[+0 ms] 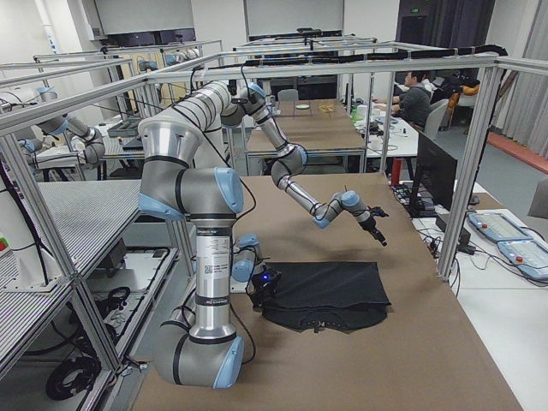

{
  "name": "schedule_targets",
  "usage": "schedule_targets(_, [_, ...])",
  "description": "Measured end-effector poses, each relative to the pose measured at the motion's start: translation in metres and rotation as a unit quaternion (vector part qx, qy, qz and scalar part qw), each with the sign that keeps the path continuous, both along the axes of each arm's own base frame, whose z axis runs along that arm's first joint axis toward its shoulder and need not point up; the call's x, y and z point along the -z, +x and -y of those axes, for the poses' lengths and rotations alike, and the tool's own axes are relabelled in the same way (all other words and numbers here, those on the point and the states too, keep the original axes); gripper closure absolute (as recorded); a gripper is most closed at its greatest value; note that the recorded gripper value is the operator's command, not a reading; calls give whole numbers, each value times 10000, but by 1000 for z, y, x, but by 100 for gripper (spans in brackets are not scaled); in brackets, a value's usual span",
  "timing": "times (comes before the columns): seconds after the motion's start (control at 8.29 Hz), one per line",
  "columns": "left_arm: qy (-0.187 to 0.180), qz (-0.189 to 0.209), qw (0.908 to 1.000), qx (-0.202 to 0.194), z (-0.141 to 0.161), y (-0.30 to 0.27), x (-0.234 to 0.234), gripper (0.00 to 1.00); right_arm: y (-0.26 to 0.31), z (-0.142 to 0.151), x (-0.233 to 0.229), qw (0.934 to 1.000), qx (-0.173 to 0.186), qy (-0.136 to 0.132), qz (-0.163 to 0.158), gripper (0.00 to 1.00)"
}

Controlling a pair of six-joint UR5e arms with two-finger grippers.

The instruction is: Fold clothes

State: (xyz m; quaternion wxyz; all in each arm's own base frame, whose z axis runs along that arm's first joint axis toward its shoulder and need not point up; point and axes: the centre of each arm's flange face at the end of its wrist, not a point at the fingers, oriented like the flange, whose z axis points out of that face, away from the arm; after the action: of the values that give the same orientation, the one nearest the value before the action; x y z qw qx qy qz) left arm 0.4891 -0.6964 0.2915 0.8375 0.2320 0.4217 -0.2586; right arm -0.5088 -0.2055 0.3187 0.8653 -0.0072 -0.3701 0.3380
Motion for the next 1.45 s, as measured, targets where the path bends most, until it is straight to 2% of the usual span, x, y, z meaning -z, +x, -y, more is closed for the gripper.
schedule_targets(0.24, [-3,-1,10000,2,0,0,0,6,-3,-7,-3,10000,63,8,-36,28])
schedule_targets(0.36, [-1,-1,10000,3,0,0,0,6,-3,-8,-5,9999,76,11,-71,41])
schedule_targets(0.48, [4,-1,10000,7,0,0,1,6,-3,-9,-8,9999,85,11,-105,67])
schedule_targets(0.6, [9,-3,10000,12,0,0,2,6,-3,-9,-11,9999,88,13,-134,100])
schedule_targets(0.96, [10,-7,10000,20,0,1,3,6,-2,-10,-10,9999,100,10,-124,100])
schedule_targets(1.21, [5,-37,10000,36,0,0,5,6,4,-8,0,10000,83,9,-9,100])
schedule_targets(1.45, [-131,-503,9985,169,-21,1,19,6,15,-6,11,9999,110,38,97,100])
